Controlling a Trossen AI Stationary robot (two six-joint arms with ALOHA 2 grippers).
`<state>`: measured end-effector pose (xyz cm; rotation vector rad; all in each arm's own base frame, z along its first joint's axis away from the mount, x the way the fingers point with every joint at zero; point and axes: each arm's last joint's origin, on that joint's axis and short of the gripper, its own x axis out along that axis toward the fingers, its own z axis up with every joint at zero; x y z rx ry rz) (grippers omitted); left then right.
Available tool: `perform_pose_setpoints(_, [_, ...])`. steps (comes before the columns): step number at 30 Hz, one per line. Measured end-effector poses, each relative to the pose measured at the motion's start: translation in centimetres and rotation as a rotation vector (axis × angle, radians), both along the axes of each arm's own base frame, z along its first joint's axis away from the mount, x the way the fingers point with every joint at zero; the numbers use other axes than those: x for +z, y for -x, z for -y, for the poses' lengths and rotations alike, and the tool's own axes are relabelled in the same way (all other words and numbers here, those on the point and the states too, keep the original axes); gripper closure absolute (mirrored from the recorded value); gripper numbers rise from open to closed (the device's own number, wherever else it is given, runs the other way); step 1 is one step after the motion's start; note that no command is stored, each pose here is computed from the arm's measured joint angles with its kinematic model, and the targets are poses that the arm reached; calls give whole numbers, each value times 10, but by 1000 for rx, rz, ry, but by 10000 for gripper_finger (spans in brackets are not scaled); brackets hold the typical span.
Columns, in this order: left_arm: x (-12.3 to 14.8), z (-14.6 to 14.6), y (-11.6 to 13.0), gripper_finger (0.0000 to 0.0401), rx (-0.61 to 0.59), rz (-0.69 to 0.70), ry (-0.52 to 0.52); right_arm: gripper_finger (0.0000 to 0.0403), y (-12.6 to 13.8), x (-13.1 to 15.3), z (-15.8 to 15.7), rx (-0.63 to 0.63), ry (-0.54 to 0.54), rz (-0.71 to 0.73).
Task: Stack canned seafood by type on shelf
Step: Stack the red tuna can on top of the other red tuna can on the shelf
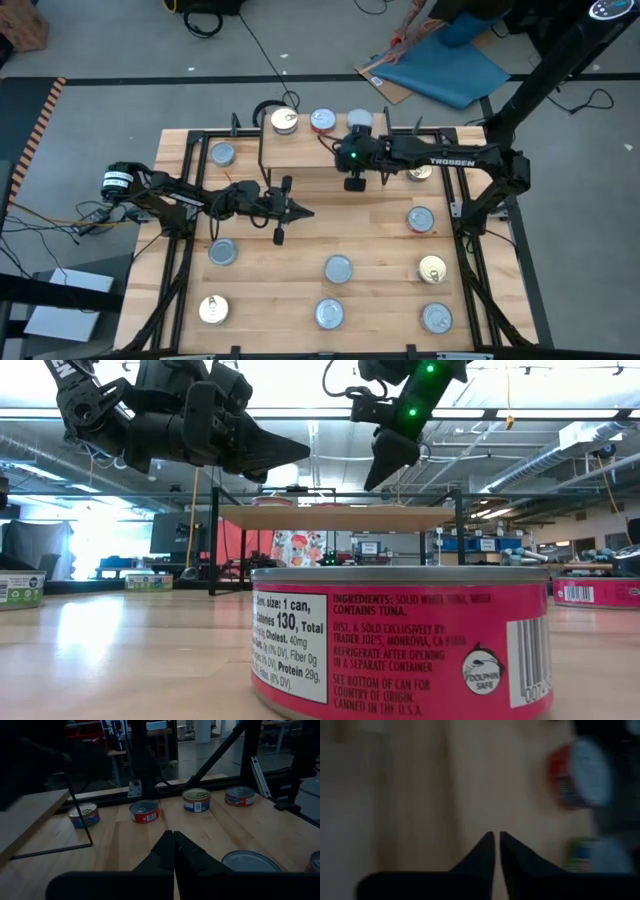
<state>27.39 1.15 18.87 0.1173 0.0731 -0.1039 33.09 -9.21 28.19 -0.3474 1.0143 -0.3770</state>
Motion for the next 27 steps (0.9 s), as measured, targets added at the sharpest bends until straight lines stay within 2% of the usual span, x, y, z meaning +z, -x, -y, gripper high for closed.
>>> perform_pose_setpoints(3, [0,0,0,400,0,-4,0,395,-1,-11,-10,44,-73,50])
perform_pose_setpoints(7, [-1,0,0,400,0,-6,0,384,-2,-29,-26,86,-141,133])
perform_pose_setpoints(11, [-1,0,0,400,-1,-13,0,395,2,-43,-48,120,-180,201])
perform_pose_setpoints(19, [-4,0,0,400,-8,-43,0,394,19,-71,-98,160,-293,302])
perform_pose_setpoints(27, [-6,4,1,400,-143,-61,-3,397,44,-98,-139,204,-422,420])
